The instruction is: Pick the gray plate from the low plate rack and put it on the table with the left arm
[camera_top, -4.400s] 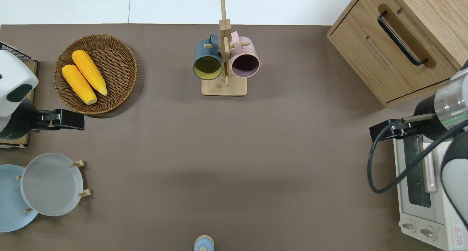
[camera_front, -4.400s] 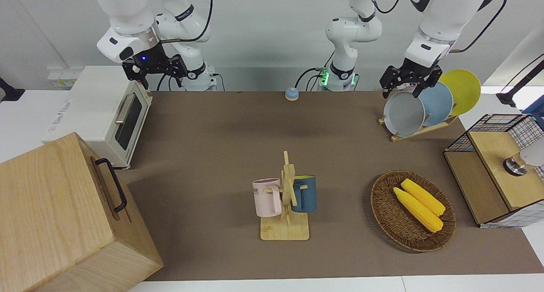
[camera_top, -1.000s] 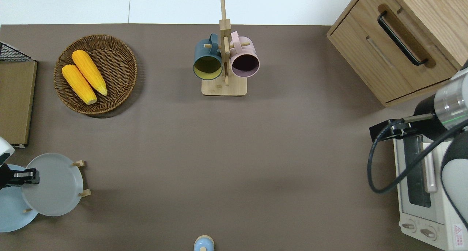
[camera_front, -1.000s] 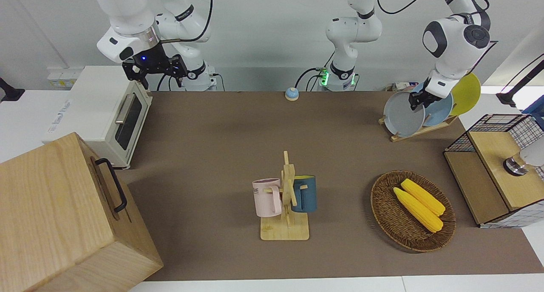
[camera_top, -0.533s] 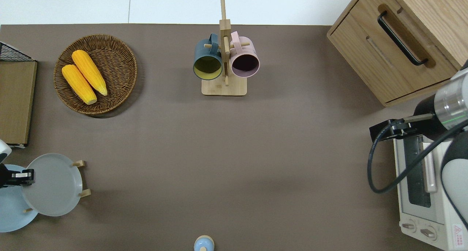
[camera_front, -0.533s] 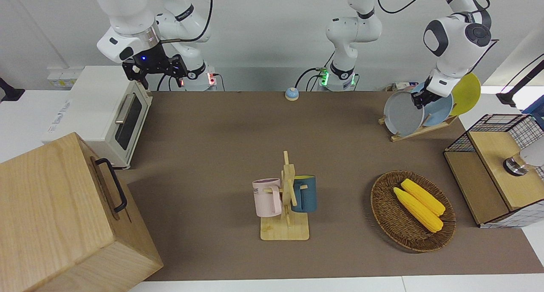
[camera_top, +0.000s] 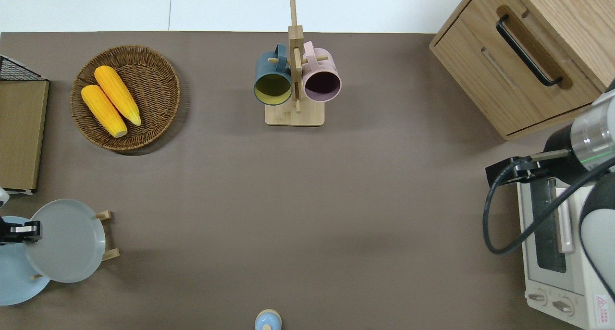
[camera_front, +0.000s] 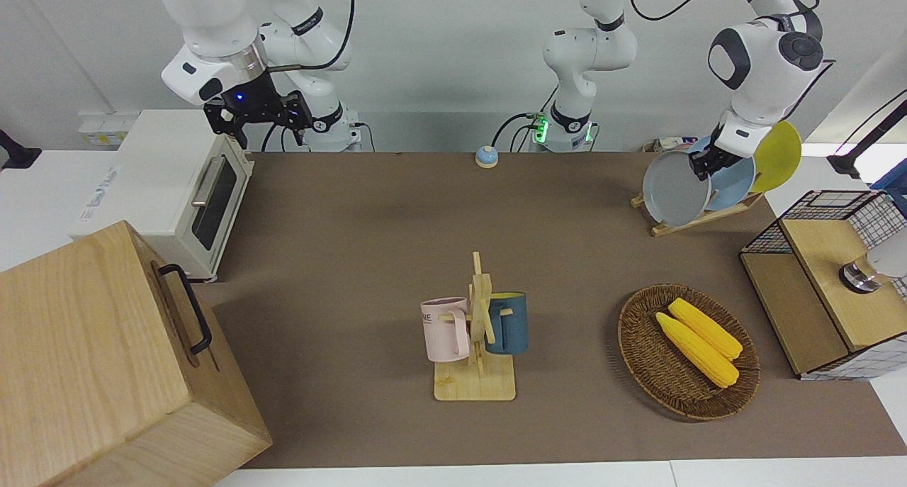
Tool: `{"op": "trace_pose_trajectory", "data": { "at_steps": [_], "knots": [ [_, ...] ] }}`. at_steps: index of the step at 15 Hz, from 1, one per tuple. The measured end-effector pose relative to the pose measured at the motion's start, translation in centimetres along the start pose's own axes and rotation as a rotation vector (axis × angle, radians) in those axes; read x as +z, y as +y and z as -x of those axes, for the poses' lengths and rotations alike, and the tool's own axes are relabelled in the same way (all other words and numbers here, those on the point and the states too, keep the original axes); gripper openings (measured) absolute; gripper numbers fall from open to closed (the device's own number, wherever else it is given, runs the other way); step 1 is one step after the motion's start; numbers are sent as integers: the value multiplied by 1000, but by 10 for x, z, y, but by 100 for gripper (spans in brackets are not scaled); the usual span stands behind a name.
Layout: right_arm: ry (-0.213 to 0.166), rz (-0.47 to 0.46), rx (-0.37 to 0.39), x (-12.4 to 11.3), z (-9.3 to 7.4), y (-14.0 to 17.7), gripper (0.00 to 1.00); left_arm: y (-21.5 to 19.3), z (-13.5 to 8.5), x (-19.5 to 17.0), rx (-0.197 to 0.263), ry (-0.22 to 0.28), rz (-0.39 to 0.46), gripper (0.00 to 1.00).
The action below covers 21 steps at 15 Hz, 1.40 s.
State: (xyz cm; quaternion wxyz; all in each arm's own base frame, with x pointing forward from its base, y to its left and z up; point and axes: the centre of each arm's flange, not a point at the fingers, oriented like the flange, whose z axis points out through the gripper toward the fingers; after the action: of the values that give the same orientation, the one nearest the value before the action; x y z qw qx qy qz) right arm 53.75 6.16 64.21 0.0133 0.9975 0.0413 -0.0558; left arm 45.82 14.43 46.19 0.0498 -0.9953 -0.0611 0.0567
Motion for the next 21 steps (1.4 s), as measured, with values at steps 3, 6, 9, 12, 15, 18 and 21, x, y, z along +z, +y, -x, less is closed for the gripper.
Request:
{"op": "trace_pose_trajectory", "data": {
  "at_steps": [3,6,9,12,15,18,21],
  "knots": [
    [0,0,0,0,0,0,99,0,0,-2,-1,5,0,13],
    [0,0,0,0,0,0,99,-5,0,-22,-10,-4,-2,13],
    [0,0,0,0,0,0,99,-13,4,-63,-26,-10,-5,13],
    [0,0,0,0,0,0,99,-14,9,-92,-31,-25,-7,13],
    [0,0,0,0,0,0,99,-11,16,-117,-42,-34,-11,13],
    [0,0,0,0,0,0,99,4,15,-123,-44,-29,-11,13],
    [0,0,0,0,0,0,99,41,12,-127,-90,-26,90,13]
  ]
}}
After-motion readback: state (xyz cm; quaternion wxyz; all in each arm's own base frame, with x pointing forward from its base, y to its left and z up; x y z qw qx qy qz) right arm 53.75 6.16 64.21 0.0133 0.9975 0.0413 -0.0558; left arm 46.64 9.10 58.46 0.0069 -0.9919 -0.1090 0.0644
